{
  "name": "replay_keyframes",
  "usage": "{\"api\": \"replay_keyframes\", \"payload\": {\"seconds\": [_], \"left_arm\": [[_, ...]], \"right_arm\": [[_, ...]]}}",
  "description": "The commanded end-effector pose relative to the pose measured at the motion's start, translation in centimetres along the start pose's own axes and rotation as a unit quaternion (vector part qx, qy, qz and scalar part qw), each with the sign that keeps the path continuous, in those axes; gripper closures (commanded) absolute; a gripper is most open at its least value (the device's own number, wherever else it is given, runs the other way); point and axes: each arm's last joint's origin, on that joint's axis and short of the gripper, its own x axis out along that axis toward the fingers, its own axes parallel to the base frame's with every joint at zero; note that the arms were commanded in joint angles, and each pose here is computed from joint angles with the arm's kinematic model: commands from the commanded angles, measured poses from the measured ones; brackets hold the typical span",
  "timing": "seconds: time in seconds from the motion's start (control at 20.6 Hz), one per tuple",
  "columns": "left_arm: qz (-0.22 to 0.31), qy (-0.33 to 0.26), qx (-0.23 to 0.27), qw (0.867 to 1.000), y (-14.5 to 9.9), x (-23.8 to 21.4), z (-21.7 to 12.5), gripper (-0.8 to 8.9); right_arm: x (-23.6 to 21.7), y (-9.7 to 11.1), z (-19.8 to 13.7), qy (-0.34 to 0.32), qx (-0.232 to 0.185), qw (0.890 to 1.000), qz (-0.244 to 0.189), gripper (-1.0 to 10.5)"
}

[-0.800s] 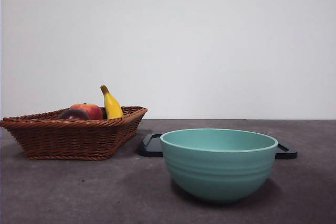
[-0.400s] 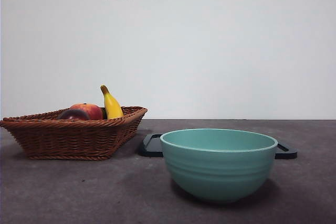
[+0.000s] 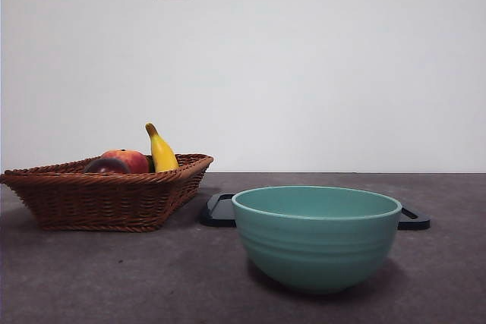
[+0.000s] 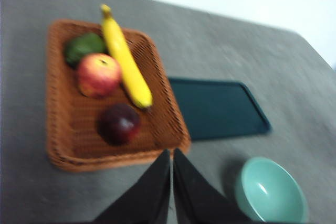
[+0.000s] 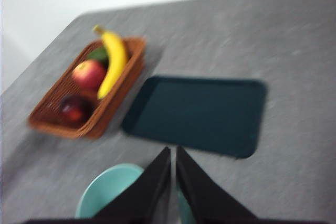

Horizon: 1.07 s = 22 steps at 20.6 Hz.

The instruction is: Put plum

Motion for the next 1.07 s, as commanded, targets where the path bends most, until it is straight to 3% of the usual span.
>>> {"api": "replay_keyframes", "payload": {"seconds": [0.05, 0.44, 0.78, 0.87, 1.02, 1.07], "left_arm": [[-0.021, 0.027, 0.035, 0.999, -0.4, 0.0, 1.1, 8.05], [-0.061, 0.167, 0.067, 0.982, -1.1, 0.4, 2.0, 8.05], [-0.068, 0.175, 0.071, 0.980, -1.3, 0.5, 2.1, 8.02], [-0.068, 0.175, 0.070, 0.980, -1.3, 0.5, 2.1, 7.19], [-0.067, 0.176, 0.066, 0.980, -1.3, 0.5, 2.1, 4.43], [-0.067, 0.175, 0.066, 0.980, -1.3, 0.5, 2.1, 3.83]], "right_arm": [[0.1, 0.4, 1.5, 0.032, -0.027, 0.999, 0.022, 9.4], [1.2, 1.4, 2.9, 0.147, -0.058, 0.985, 0.067, 9.4], [1.6, 2.5, 2.2, 0.185, -0.081, 0.974, 0.104, 9.4], [1.6, 2.5, 2.2, 0.184, -0.079, 0.974, 0.104, 8.9], [1.6, 2.5, 2.2, 0.185, -0.073, 0.975, 0.103, 5.3], [1.6, 2.5, 2.2, 0.185, -0.071, 0.975, 0.102, 4.7]]}}
